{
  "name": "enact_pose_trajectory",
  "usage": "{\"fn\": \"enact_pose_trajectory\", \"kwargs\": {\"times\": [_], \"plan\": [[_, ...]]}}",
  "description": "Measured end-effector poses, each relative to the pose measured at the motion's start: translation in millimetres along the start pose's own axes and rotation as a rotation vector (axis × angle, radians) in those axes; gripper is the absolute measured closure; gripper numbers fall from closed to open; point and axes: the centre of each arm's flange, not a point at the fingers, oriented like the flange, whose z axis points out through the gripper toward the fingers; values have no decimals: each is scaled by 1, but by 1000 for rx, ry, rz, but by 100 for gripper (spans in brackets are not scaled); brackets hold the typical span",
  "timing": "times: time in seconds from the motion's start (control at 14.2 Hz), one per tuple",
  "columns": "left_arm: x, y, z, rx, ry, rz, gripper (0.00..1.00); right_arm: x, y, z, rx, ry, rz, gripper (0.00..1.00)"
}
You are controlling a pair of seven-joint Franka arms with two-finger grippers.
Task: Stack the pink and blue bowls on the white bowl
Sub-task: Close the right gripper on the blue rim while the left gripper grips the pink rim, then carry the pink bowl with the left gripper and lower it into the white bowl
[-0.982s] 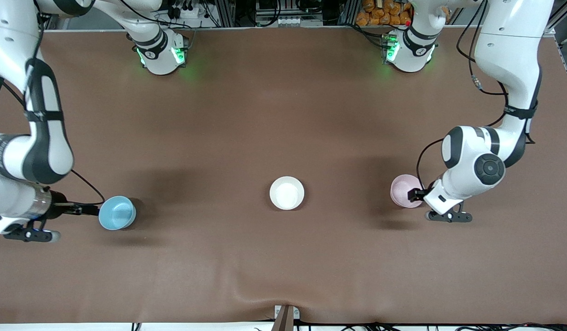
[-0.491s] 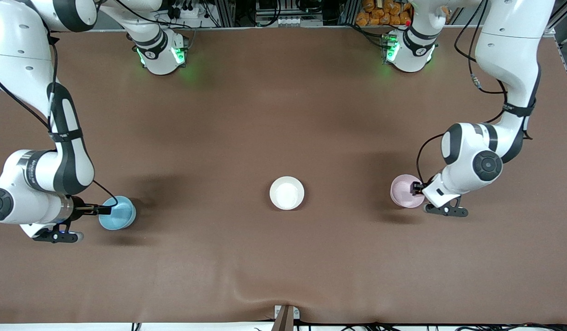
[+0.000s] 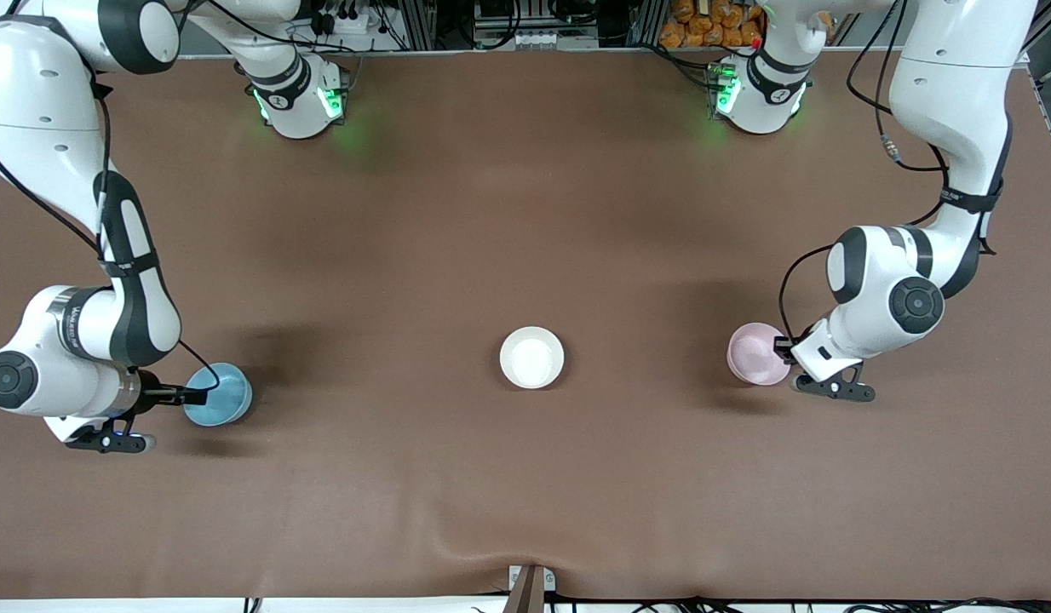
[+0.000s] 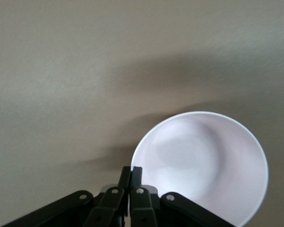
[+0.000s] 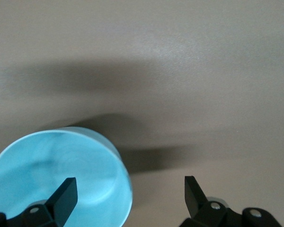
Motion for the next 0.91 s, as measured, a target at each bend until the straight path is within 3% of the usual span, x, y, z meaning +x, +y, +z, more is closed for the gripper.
{"fn": "enact_pose_trajectory", "kwargs": {"times": [0.21, 0.42, 0.56, 0.91], "plan": [[17, 22, -31, -65, 25, -22, 97, 1, 0, 9, 1, 0, 0, 0], [44, 44, -99, -113, 10, -64, 97, -1, -2, 15, 2, -5, 0, 0], [56, 69, -133, -121, 25, -81, 97, -3, -2, 18, 3, -7, 0, 6], [55, 203, -128, -128, -4, -171, 97, -3, -2, 19, 3, -9, 0, 62]]}}
